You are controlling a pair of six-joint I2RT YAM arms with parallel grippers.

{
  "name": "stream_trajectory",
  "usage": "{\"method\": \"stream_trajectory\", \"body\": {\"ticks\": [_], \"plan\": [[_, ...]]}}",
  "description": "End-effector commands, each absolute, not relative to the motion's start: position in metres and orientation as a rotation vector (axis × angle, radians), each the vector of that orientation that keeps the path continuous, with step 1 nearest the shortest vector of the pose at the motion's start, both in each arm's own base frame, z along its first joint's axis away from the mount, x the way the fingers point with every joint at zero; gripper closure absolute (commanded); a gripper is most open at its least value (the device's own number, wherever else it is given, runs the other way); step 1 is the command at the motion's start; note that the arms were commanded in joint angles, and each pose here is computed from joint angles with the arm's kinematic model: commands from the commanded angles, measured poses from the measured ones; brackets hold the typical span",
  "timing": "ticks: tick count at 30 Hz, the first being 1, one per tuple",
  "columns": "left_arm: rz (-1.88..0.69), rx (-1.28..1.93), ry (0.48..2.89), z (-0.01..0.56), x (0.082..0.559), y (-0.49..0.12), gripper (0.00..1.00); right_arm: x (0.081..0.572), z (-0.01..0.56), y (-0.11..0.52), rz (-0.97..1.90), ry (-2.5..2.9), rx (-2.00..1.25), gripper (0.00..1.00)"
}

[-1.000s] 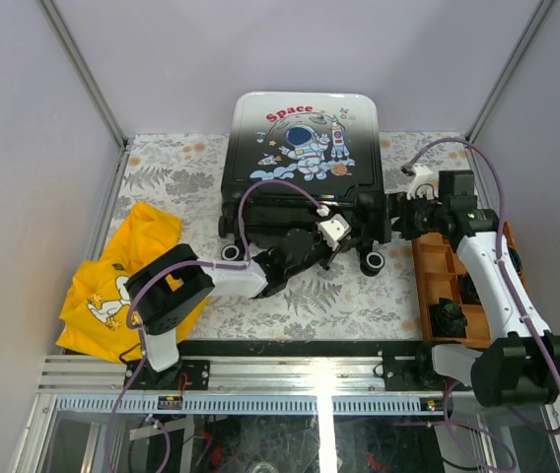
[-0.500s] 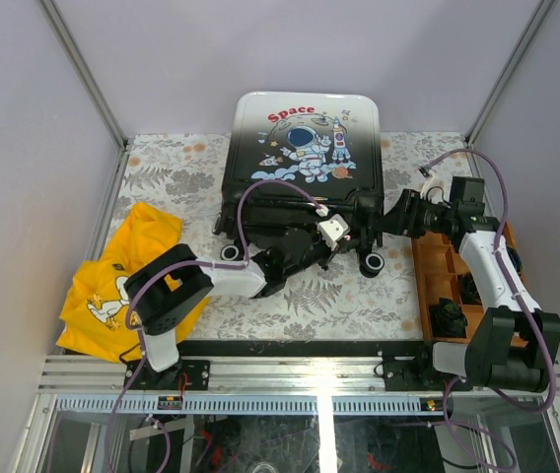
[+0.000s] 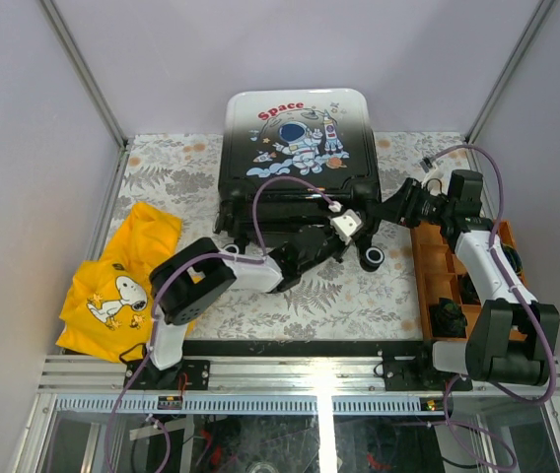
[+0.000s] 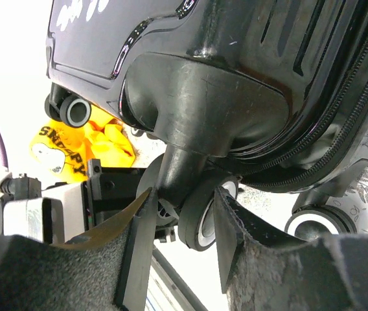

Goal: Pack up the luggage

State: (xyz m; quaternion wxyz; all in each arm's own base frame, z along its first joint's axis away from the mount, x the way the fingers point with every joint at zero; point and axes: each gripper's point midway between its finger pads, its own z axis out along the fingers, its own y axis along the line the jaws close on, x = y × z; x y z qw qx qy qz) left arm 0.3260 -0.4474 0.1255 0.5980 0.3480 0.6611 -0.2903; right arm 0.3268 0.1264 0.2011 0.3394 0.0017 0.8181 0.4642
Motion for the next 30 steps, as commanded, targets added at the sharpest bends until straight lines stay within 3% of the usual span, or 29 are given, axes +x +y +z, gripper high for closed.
{"method": "stream_trajectory", "body": {"ticks": [1, 7, 12, 18, 20, 22, 25, 30], "plan": [[-0.964, 0.869, 1.185, 0.202, 0.262, -0.527, 1.0, 0.319, 0.217, 0.166, 1.315, 2.072, -0.151, 0.61], [-0.903, 0.927, 1.055, 0.19, 0.244, -0.535, 1.0, 0.305, 0.219, 0.17, 1.346, 2.087, -0.252, 0.73], [-0.724, 0.978, 0.874, 0.18, 0.245, -0.55, 0.98, 0.295, 0.222, 0.171, 1.365, 2.098, -0.289, 0.72], [-0.658, 1.019, 0.746, 0.181, 0.24, -0.564, 0.78, 0.29, 0.229, 0.171, 1.362, 2.094, -0.343, 0.69], [-0.666, 1.037, 0.744, 0.185, 0.237, -0.563, 0.59, 0.288, 0.231, 0.172, 1.374, 2.092, -0.367, 0.64], [-0.68, 1.081, 0.755, 0.184, 0.23, -0.559, 0.46, 0.286, 0.235, 0.172, 1.376, 2.083, -0.394, 0.59], [-0.699, 1.141, 0.774, 0.178, 0.215, -0.54, 0.39, 0.289, 0.237, 0.161, 1.306, 2.083, -0.404, 0.5], [-0.778, 1.228, 0.878, 0.175, 0.189, -0.495, 0.38, 0.297, 0.23, 0.114, 1.153, 2.053, -0.362, 0.4]]}}
